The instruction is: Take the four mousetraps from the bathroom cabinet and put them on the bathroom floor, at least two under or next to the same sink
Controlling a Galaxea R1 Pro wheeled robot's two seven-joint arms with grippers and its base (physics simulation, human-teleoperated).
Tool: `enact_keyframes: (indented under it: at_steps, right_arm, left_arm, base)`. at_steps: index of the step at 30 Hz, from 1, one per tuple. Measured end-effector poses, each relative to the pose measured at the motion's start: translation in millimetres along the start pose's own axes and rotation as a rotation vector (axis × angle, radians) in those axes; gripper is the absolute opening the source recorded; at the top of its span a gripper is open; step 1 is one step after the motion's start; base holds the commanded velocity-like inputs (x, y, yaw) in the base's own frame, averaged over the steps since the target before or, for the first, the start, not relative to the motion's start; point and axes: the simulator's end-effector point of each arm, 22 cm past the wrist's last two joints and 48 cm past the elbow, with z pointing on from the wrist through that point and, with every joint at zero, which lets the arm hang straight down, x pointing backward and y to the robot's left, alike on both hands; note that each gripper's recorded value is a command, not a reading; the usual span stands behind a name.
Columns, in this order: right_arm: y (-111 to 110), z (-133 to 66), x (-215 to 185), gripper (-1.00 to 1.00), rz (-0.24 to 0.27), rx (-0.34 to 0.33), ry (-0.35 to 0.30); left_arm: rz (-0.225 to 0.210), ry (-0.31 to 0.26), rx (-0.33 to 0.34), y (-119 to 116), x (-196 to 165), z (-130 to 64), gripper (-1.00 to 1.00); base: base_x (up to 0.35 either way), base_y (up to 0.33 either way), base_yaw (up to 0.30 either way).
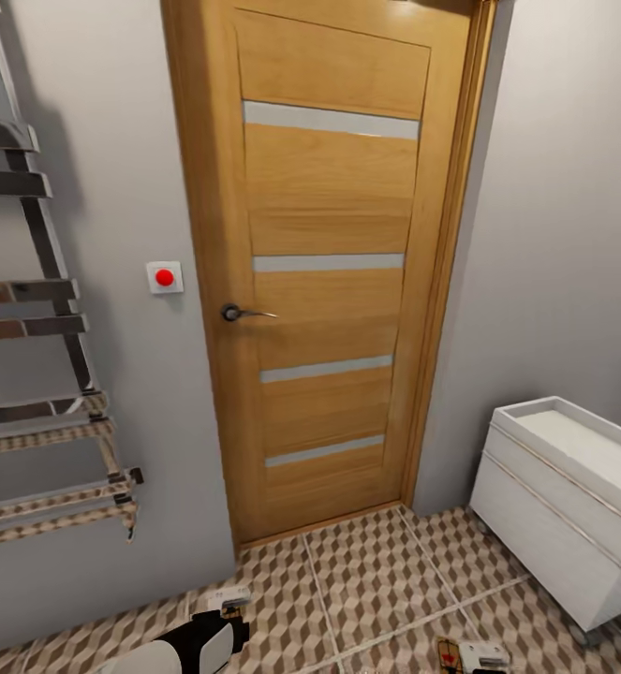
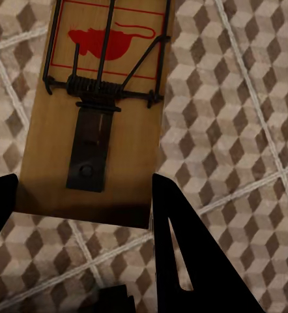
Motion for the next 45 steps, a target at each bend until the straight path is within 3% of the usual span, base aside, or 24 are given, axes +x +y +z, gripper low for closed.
enact_keyframes:
  at_steps: [11, 13, 18, 21, 26, 33, 36, 40, 45]
  right_arm:
    - [-3.7, 0.3, 0.1, -1.00, 0.008, 0.003, 0.001]
    - [-15.2, 1.2, 0.2, -1.00, 0.027, 0.017, 0.003]
    - [-53.5, 3.0, 2.2, -1.00, 0.133, 0.058, 0.013]
    - [-71.3, 3.1, 3.1, -1.00, 0.183, 0.081, 0.016]
    - [-78.3, 3.1, 3.2, -1.00, 0.201, 0.089, 0.016]
    - [-79.3, 3.2, 2.7, -1.00, 0.205, 0.085, 0.014]
    - [-79.3, 3.2, 2.5, -1.00, 0.206, 0.083, 0.013]
    - [-79.6, 3.2, 2.4, -1.00, 0.207, 0.083, 0.013]
    - [-79.2, 3.3, 2.4, -1.00, 0.208, 0.081, 0.013]
  left_arm:
    - [-0.010, 0.004, -0.004, 4.9, 0.2, 1.1, -1.00]
    - [-0.012, 0.003, -0.009, 6.8, -0.2, 1.3, -1.00]
    - [-0.016, -0.007, -0.035, 13.5, -2.5, 1.5, -1.00]
    - [-0.014, -0.019, -0.091, 25.8, -3.0, 0.9, -1.00]
    - [-0.017, -0.046, -0.147, 37.3, -3.1, -0.2, -1.00]
    - [-0.013, -0.054, -0.156, 38.0, -2.1, -0.6, -1.00]
    - [0.013, -0.056, -0.158, 37.9, 1.4, -0.3, -1.00]
    - [0.079, -0.074, -0.161, 36.7, 1.0, -0.5, -1.00]
    - [0.115, -0.085, -0.162, 35.4, -0.1, -0.8, -1.00]
  base:
    - [0.000, 0.000, -0.300]
    - [0.000, 0.000, -0.300]
    - [0.000, 0.000, -0.300]
    - [0.000, 0.000, -0.300]
    - [0.000, 0.000, -0.300]
    - [0.000, 0.000, -0.300]
    - [0.000, 0.000, -0.300]
    - [0.000, 0.000, -0.300]
    - [0.000, 0.000, -0.300]
